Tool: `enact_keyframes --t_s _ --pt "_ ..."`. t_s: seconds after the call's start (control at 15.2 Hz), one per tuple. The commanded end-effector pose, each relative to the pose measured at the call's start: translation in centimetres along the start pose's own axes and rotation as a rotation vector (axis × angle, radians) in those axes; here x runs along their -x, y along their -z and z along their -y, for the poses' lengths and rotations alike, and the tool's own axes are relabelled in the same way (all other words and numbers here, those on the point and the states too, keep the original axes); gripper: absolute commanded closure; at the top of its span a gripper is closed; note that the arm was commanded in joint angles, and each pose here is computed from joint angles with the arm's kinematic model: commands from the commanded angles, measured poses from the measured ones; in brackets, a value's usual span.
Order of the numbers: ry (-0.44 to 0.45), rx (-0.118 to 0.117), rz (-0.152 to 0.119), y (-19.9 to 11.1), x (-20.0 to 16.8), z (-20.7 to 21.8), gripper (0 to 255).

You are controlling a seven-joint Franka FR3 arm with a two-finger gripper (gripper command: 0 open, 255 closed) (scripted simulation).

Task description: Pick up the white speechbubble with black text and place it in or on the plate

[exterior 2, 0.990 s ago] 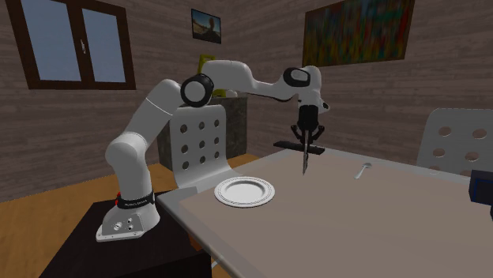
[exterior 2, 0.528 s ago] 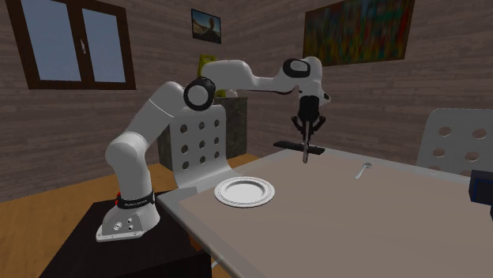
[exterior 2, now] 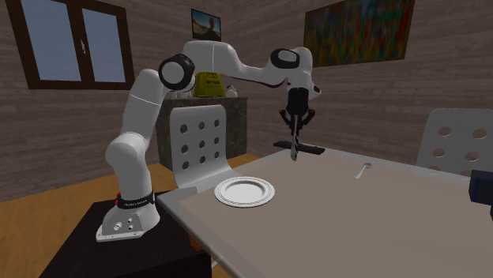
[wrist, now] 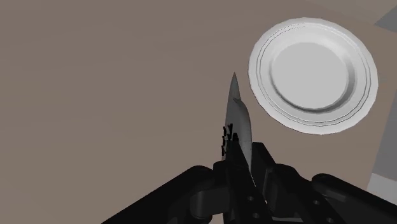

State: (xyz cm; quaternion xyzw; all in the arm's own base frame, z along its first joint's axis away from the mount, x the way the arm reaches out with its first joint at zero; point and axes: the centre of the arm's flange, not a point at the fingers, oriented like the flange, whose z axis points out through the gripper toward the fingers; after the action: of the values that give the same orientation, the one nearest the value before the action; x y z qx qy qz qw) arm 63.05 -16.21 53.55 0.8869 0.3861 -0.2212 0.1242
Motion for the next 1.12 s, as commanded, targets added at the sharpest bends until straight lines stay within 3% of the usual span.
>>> enact_keyframes --t_s 0.0,0.92,1.06 --pt "0.001 0.001 -0.001 -0.6 1.5 1.8 255" --pt "0.001 0.001 -0.001 -4.2 15.9 12.9 255" --pt "0.001 0.001 -0.001 -4.9 16.3 13.5 255"
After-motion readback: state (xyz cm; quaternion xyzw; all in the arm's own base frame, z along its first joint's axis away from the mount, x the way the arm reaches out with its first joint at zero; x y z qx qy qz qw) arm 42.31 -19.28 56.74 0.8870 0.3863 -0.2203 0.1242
